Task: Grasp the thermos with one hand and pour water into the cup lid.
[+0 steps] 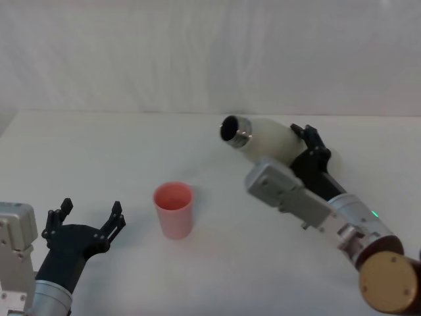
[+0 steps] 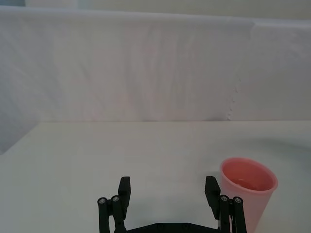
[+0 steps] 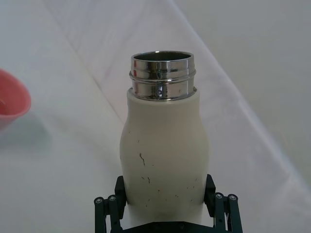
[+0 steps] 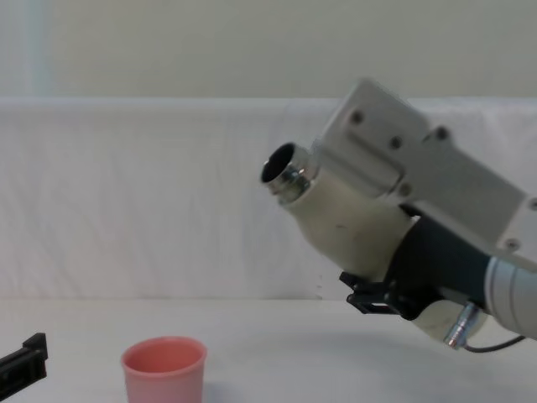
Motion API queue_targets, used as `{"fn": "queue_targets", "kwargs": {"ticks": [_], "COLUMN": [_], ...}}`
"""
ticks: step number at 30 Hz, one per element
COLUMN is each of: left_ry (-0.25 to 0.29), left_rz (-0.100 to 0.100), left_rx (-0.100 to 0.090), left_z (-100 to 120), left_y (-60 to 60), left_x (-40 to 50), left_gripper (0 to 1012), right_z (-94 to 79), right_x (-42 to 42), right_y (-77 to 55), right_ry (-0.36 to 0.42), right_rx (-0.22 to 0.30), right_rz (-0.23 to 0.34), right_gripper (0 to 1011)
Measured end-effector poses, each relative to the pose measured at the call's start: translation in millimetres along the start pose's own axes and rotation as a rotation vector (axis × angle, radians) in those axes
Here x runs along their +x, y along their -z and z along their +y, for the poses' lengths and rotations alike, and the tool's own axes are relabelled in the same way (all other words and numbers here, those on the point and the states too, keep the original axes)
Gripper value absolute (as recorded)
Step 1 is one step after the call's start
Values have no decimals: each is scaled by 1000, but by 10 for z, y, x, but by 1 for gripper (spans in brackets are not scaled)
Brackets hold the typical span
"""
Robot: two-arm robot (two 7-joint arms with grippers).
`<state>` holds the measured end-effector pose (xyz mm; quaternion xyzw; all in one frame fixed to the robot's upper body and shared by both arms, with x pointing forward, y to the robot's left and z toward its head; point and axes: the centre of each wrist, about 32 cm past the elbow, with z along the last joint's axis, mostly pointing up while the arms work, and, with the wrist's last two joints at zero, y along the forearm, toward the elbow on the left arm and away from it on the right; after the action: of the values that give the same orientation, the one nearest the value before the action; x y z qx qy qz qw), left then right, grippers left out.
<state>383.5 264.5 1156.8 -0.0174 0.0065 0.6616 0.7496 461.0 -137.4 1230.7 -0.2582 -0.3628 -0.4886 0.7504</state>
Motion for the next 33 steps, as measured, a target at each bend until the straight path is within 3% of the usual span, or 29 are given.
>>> {"fn": "queue_targets", "kwargs": {"ticks": [4,5,8,11,12,15,18,33], "left_ry": [0,0,0,0,0,0,0,0], "left_rz": [0,0,0,0,0,0,0,0], "left_rx": [0,0,0,0,0,0,0,0], "left_z": [0,0,0,0,0,0,0,0], "left_y": [0,0,0,0,0,0,0,0], "left_x": [0,0,0,0,0,0,0,0], "left_gripper": [1001,1001,1001,1001,1001,1001,1001,1001], "right_z": [-48,-61,-71,-74,-74,-63,-48,101], "right_x": [53,79,109,154,154,177,176,93], "right_y": [89,125,162,204,204,237,253,258], "right_ry": [-2,-2,-4,-11,-11,-28,-46,-167], "right_rx": [5,8,13,26,26,45,58,93], "right_rz": [114,166,237,355,355,477,563,792], "right_gripper": [951,951,951,951,951,951,951,951]}}
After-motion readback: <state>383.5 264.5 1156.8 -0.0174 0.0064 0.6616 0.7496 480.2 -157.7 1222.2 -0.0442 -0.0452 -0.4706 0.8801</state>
